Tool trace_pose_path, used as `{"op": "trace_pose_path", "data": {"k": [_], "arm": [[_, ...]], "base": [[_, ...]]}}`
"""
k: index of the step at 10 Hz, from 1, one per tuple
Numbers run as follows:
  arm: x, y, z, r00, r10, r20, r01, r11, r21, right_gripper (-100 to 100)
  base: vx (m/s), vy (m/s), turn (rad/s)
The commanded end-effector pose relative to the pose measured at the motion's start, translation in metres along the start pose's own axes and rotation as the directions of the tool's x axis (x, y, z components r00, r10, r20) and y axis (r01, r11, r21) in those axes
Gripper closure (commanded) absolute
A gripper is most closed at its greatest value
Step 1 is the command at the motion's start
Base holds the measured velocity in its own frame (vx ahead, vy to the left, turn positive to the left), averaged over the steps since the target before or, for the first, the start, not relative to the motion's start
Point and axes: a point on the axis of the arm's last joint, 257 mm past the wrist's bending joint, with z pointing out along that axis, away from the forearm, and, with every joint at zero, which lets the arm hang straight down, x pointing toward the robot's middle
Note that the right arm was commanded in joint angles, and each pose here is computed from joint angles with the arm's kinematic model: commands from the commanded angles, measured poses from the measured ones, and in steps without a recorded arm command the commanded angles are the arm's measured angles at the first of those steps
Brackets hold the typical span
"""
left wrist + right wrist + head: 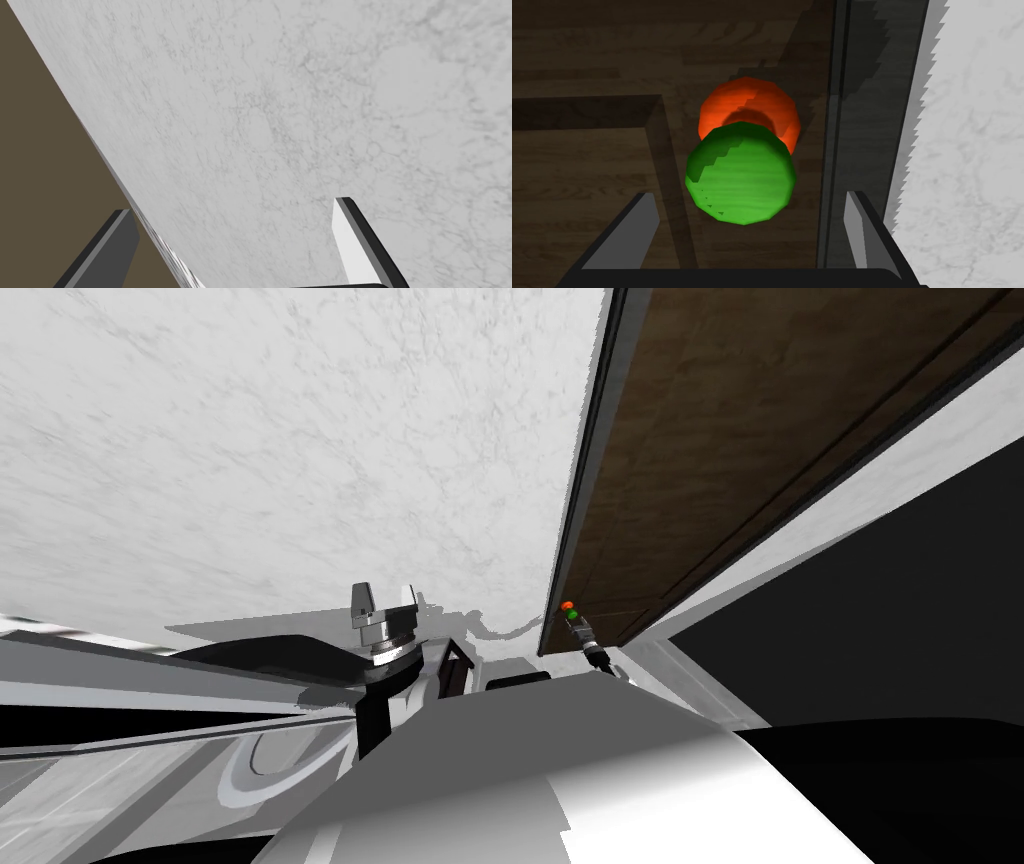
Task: Pull the door open
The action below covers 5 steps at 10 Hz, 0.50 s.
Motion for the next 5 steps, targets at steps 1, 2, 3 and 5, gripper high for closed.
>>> {"op": "trace_pose_path", "data": {"k": [1, 2, 3, 5], "arm": [[-0.0006, -0.0145, -0.0051, 1.0, -0.001, 0.001, 0.001, 1.0, 0.019, -100], [-0.0009, -0.0231, -0.009, 1.0, -0.002, 0.002, 0.002, 1.0, 0.031, -100], [-0.0001, -0.0171, -0.006, 1.0, -0.001, -0.001, 0.001, 1.0, 0.024, -100], [-0.0001, -0.0171, -0.006, 1.0, -0.001, -0.001, 0.001, 1.0, 0.024, 100]], "base": [[0.196, 0.025, 0.12], [0.187, 0.004, 0.128], [0.08, 0.001, 0.023], [-0.017, -0.008, -0.019]]}}
